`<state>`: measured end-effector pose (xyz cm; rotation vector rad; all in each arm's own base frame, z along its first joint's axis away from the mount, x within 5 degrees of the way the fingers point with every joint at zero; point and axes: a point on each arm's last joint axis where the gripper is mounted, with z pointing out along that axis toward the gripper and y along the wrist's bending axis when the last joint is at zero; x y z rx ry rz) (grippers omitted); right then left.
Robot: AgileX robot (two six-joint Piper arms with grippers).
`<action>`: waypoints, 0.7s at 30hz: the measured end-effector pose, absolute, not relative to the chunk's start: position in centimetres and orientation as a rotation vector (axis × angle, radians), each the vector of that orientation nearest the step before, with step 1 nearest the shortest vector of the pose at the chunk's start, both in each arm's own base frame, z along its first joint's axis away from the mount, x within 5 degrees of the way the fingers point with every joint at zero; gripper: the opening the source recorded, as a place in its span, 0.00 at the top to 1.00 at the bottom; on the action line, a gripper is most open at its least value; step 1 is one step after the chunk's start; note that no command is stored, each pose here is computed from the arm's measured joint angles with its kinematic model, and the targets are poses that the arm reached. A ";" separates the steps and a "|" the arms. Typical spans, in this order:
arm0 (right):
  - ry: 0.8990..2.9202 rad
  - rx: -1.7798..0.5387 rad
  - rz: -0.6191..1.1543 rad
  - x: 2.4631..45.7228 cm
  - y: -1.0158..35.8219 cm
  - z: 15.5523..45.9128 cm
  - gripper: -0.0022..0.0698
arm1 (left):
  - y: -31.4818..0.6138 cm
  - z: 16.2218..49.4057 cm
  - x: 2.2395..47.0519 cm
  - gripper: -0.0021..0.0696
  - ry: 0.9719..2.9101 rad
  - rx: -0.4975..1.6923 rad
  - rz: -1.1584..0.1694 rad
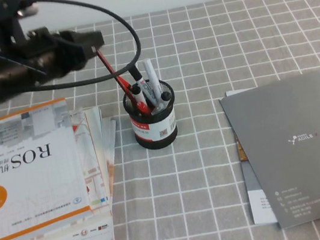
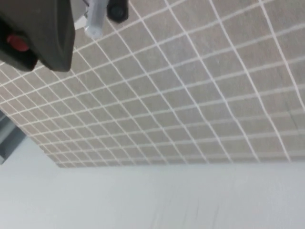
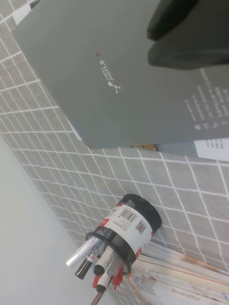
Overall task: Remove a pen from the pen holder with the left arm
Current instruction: 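Take a marker out of the pen holder and lay it on the table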
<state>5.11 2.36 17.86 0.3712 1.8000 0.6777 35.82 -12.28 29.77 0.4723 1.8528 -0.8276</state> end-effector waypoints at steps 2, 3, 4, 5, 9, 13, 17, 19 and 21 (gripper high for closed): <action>1.800 0.371 0.678 5.1 2.4 17.9 0.99 | -12.1 31.1 35.1 0.94 1.822 0.496 -0.792; 1.800 0.371 0.678 5.1 2.4 17.9 0.99 | -11.9 31.9 34.7 0.94 1.805 0.513 -0.768; 1.800 0.371 0.678 5.1 2.4 17.9 0.99 | -11.8 32.8 34.2 0.94 1.786 0.529 -0.739; 1.800 0.371 0.678 5.1 2.4 17.9 0.99 | -11.6 33.6 33.6 0.94 1.769 0.554 -0.702; 1.800 0.371 0.678 5.1 2.4 17.9 0.99 | -11.0 36.9 30.8 0.94 1.734 0.607 -0.586; 1.800 0.371 0.678 5.1 2.4 17.9 0.99 | -10.4 39.7 27.6 0.94 1.735 0.637 -0.543; 1.800 0.371 0.678 5.1 2.4 17.9 0.99 | -10.0 41.7 25.2 0.94 1.838 0.722 -0.511; 1.800 0.371 0.678 5.1 2.4 17.9 0.99 | -9.8 42.1 24.6 0.94 1.928 0.766 -0.452; 1.800 0.371 0.678 5.1 2.4 17.9 0.99 | -9.4 42.1 24.2 0.94 2.004 0.792 -0.357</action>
